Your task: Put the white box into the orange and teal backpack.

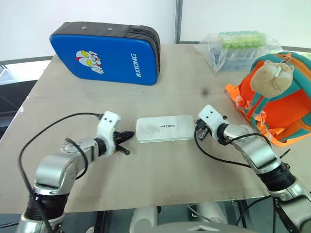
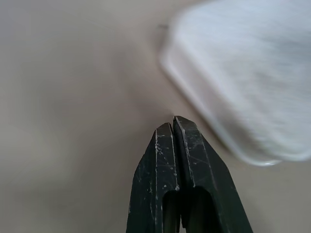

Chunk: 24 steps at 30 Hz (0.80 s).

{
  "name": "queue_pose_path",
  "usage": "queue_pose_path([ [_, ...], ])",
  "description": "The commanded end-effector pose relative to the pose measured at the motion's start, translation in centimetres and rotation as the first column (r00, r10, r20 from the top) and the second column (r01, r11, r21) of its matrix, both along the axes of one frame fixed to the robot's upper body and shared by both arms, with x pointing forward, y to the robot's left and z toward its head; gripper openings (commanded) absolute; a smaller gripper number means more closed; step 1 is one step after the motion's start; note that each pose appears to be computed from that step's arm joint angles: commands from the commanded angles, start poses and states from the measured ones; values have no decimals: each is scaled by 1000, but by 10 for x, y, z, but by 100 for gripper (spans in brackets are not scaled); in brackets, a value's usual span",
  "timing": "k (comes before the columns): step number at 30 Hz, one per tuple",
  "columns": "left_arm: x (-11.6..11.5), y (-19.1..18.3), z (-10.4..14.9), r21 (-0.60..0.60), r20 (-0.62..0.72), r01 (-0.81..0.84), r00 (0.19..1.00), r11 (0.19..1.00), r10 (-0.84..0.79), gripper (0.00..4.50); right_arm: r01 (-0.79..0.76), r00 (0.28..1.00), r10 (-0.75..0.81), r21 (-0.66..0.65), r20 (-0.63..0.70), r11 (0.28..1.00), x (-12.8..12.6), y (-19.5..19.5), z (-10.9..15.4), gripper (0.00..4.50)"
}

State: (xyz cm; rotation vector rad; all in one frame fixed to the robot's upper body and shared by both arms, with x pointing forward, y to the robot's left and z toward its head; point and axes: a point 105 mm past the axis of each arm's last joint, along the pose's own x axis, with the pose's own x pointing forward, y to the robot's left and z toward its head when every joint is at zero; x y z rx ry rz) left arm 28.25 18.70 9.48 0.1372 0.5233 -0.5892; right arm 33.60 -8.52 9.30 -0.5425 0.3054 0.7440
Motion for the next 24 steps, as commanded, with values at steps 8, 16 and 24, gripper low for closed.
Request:
queue_pose_path([
  [8,-44,-8,-7,-103,-57,104,992,989,-110,1,-197,978,198,14,-58,980,-47,-17,3,2],
  [16,-69,69,-14,-202,-425,-185,901,962,85,263,-113,994,113,-29,-4,993,-25,-38,3,0],
  [24,-50,27,13,-576,-522,-217,840,788,-150,434,-154,988,154,-22,6,988,-15,-32,4,0],
])
